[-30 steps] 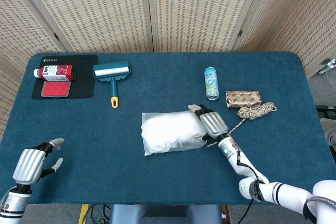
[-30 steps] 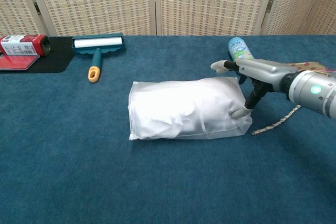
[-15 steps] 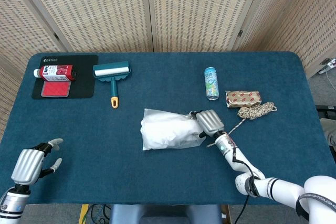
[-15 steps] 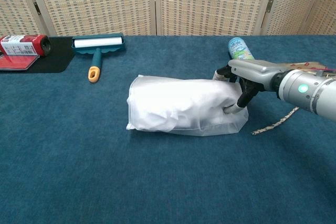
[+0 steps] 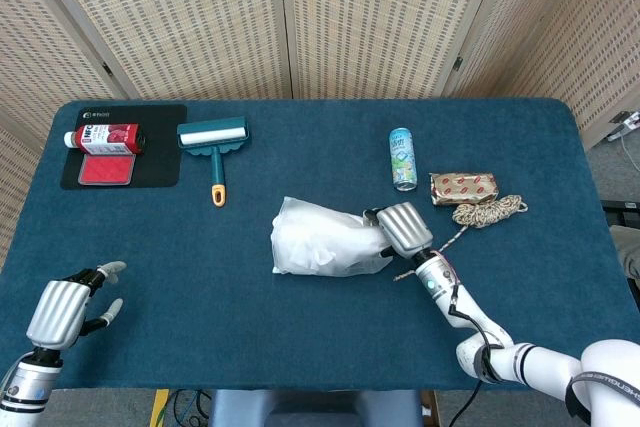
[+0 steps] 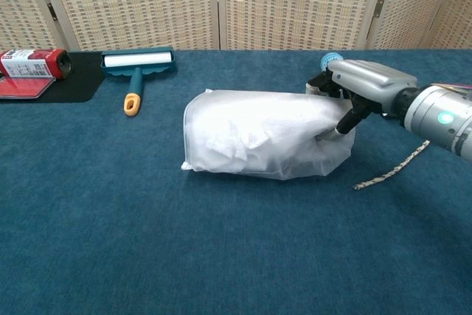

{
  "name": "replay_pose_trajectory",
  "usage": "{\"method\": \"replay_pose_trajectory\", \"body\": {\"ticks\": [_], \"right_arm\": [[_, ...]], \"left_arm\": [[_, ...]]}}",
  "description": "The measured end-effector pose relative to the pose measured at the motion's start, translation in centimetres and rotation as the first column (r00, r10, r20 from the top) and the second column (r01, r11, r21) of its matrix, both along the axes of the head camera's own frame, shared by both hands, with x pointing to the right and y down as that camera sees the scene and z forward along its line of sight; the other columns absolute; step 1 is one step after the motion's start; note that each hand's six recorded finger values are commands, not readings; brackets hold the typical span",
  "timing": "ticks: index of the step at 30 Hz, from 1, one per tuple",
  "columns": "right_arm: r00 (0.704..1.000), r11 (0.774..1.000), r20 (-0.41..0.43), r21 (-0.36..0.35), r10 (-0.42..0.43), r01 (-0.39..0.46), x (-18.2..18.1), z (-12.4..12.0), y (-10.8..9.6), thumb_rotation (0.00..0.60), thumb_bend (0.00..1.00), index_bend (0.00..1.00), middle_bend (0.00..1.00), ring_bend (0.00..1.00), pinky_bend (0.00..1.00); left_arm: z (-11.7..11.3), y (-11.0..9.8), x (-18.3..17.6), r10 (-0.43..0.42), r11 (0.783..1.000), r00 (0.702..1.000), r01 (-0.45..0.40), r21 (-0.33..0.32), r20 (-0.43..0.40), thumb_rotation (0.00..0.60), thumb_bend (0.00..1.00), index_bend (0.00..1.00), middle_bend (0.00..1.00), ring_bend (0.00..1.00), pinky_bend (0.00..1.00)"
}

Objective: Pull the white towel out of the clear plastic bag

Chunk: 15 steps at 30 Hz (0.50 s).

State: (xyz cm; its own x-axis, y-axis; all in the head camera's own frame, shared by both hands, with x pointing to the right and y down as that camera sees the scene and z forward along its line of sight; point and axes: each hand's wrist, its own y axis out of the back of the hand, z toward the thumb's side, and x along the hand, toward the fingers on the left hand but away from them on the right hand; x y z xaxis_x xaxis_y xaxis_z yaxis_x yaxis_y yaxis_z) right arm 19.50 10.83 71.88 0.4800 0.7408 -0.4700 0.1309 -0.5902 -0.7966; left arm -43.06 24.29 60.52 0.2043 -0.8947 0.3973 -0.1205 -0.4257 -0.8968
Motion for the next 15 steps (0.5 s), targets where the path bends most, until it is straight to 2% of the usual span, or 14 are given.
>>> {"method": "replay_pose_trajectory", "body": {"ticks": [4, 8, 15], "right_arm": [[0.998, 0.998, 0.058, 0.068, -0.002, -0.002, 0.6, -1.4, -0.2, 0.600, 0.54, 0.60, 0.65, 0.63, 0.69], [0.992, 0.990, 0.124, 0.137, -0.007, -0.010, 1.2, -3.0, -0.3, 0.600, 0.53, 0.60, 0.65, 0.63, 0.69], [0.977, 0.969, 0.210, 0.246, -0.022, -0.031, 2.1, -5.4, -0.3, 0.600, 0.53, 0.60, 0.65, 0.63, 0.69]], "left_arm": [[-0.3, -0.7, 0.5, 0.016, 1.000, 1.000, -0.016, 0.015, -0.008, 0.600, 0.33, 0.30, 0.48, 0.52, 0.71], [-0.6, -1.7, 1.3, 0.028, 0.999, 0.999, -0.027, 0.030, -0.029, 0.600, 0.33, 0.31, 0.60, 0.60, 0.79], [-1.2, -3.8, 3.7, 0.036, 0.999, 0.993, -0.033, 0.022, -0.117, 0.600, 0.33, 0.31, 0.67, 0.64, 0.82]]}}
